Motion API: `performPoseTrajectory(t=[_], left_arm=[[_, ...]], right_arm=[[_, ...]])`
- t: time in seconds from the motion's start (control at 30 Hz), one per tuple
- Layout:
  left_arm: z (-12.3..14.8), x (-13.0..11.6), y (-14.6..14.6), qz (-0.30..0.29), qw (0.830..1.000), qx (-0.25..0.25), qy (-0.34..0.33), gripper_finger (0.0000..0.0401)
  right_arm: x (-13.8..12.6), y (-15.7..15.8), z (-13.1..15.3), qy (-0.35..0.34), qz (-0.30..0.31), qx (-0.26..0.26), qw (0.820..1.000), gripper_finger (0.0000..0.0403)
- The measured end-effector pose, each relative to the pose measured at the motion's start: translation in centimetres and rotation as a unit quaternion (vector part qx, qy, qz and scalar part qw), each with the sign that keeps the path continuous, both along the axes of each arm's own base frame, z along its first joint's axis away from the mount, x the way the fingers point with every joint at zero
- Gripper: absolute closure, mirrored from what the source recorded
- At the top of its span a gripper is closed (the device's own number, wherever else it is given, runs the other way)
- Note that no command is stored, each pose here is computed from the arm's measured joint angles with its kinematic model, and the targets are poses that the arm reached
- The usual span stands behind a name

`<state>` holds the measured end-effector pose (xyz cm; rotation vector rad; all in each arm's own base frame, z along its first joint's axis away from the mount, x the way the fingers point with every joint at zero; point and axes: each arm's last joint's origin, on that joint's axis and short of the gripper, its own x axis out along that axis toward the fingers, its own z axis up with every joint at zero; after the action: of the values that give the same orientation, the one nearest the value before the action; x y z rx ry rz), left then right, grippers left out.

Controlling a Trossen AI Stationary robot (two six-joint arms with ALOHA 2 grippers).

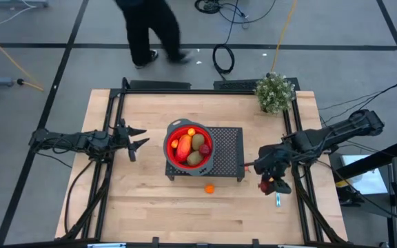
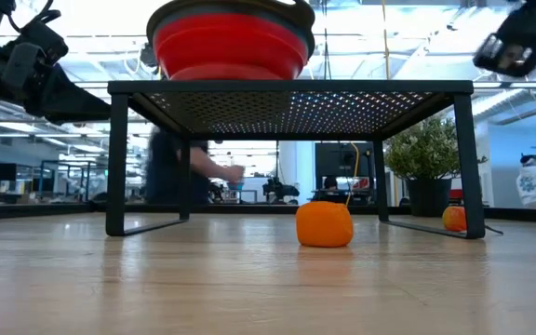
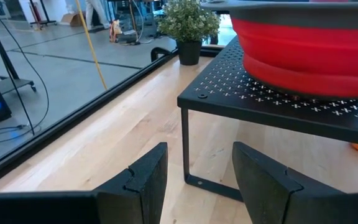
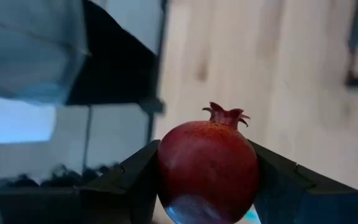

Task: Pick & Place Fruit
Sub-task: Put the pomegranate into the red colander on the shelf

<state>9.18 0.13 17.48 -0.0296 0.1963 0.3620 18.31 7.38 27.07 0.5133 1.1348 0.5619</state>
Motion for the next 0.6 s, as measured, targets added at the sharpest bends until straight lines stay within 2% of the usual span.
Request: performPoseTrajectory(t=[0.23,0.6], left_arm=[[0.0,0.0,0.0,0.0,1.0,-0.002,0.001,0.0222],[0.0,0.0,0.0,0.0,1.0,-0.001,0.002,0.0221]], right_arm=[[1.2,0.4,2.3,-0.124,-0.018,0.057,0.99,0.0203],[2.3,0.7,5.0,-0.279,-0.016,0.101,0.955,0.0204]])
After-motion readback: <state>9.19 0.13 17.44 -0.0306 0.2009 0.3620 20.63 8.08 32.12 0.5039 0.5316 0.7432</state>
